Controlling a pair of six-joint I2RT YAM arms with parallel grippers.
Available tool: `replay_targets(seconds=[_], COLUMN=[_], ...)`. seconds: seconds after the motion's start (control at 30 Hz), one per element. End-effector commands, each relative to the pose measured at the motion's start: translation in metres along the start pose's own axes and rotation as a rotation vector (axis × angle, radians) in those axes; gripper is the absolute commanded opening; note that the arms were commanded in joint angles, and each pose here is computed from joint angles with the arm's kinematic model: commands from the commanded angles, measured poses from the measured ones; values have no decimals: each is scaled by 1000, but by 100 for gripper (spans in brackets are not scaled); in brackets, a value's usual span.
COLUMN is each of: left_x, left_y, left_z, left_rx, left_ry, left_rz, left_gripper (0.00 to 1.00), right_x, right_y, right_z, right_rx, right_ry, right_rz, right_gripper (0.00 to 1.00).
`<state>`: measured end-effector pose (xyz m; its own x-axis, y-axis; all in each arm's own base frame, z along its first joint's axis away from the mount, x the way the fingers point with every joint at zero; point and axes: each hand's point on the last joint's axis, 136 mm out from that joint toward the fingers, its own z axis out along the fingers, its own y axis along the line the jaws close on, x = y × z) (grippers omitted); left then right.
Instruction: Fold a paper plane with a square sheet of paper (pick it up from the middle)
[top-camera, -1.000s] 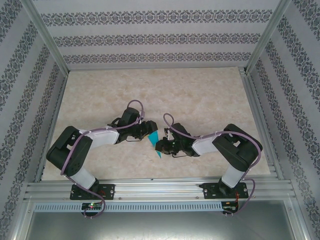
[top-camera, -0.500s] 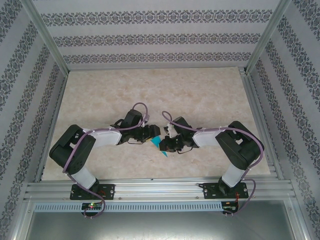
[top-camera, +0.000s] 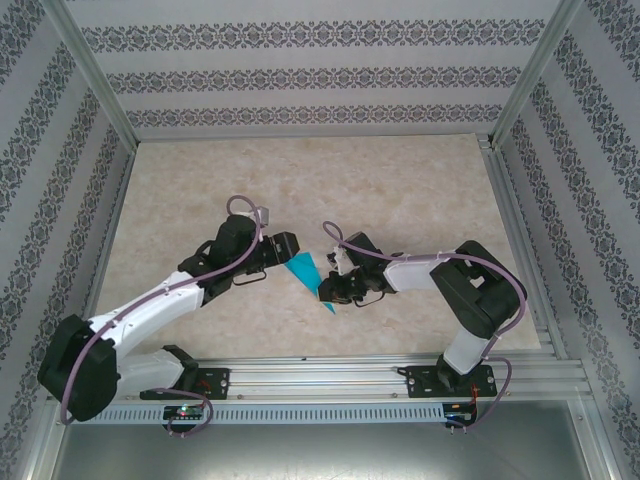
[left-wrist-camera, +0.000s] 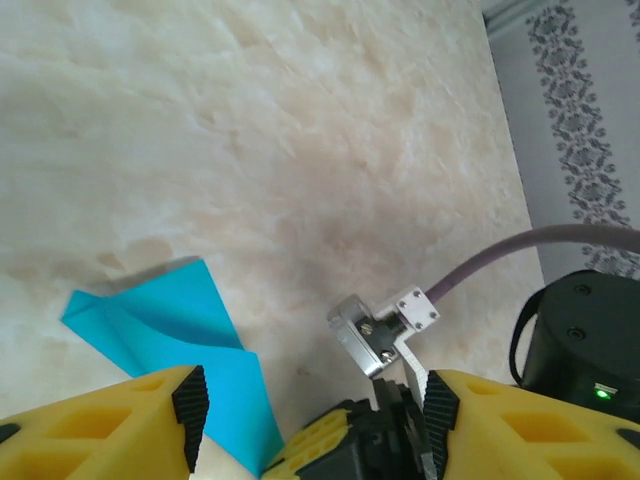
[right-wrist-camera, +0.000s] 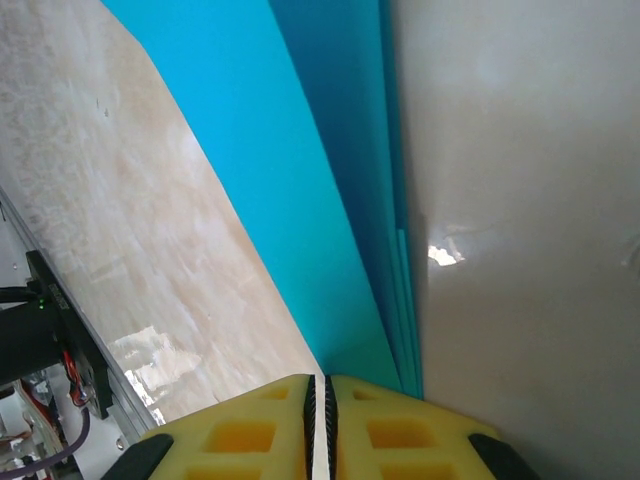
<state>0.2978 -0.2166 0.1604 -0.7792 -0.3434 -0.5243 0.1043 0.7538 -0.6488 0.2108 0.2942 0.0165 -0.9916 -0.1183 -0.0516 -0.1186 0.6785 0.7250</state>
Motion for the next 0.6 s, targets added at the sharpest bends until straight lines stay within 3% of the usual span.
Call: replay_targets(seconds=[0.0,0.3,0.57], left_x=[25,51,63], left_y=[44,1,0], left_z=[8,56,94], left_rx=[-163,129,185], left_ry=[77,239,300], left_rz=[9,-42,-91], left_gripper=[61,61,60], right_x=[7,9,10], right_y=[-22,-27,-30], right_z=[5,6,7], right_rx=[77,89,98], right_ry=[28,33,38], right_rz=[48,57,66], right_gripper=[14,14,13])
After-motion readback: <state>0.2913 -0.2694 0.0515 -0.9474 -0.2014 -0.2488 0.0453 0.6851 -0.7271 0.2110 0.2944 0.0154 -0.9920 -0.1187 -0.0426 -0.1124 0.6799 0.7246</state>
